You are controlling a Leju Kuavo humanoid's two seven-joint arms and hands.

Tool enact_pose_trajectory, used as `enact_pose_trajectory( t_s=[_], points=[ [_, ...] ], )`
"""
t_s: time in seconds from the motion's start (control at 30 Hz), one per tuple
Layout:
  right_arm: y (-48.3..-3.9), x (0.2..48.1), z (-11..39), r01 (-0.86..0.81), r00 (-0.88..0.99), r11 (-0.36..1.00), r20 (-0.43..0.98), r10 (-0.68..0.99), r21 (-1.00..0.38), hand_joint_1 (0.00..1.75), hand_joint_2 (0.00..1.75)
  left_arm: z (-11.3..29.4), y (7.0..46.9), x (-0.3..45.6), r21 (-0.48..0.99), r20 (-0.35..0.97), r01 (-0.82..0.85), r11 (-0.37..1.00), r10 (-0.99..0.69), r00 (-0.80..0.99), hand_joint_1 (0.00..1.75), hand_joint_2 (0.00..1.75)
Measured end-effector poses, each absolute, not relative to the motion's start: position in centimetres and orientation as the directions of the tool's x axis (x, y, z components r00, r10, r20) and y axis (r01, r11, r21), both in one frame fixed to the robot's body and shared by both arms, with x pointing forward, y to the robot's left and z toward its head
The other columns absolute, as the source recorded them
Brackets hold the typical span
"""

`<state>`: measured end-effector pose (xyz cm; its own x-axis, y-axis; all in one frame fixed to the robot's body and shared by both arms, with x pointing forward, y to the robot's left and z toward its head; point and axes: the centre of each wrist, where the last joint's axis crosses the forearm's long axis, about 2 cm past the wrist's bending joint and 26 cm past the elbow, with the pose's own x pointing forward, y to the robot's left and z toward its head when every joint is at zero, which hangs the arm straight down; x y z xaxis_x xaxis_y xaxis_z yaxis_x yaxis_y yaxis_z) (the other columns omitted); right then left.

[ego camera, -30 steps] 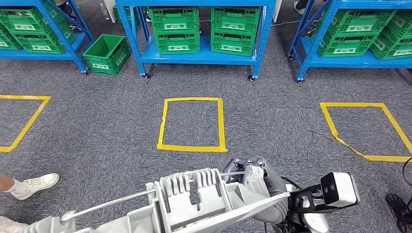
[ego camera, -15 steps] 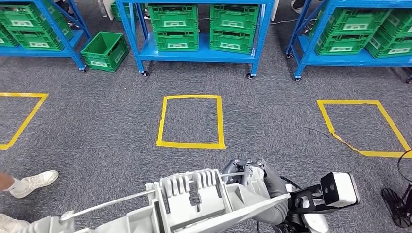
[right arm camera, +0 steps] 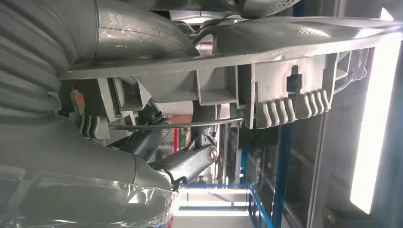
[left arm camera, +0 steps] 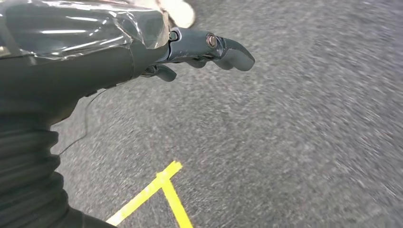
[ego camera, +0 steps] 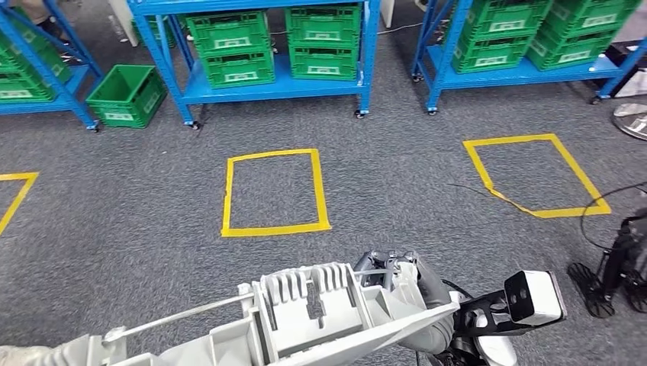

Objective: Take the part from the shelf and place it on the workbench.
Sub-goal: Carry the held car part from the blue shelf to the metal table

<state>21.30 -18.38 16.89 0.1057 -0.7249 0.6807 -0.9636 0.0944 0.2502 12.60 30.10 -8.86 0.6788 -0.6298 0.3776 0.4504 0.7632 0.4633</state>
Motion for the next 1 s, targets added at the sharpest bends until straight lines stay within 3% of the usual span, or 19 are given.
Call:
enact_pose_trajectory(
  t_s=[0.7,1.0],
  points=[
    [-19.8,20.8,16.3,-0.946,0.101,0.157,0.72,-0.686,0.282,1.75,1.75,-7.9,27.6,15.9,0.439,0.444,0.506,0.743,-0.668,0.597,0.0,1.75],
    [-19.7,20.8,16.4,-0.948,0.113,0.143,0.721,-0.683,0.284,1.75,1.75,-8.3,27.6,15.0,0.422,0.431,0.509,0.75,-0.66,0.615,0.0,1.75]
  ],
)
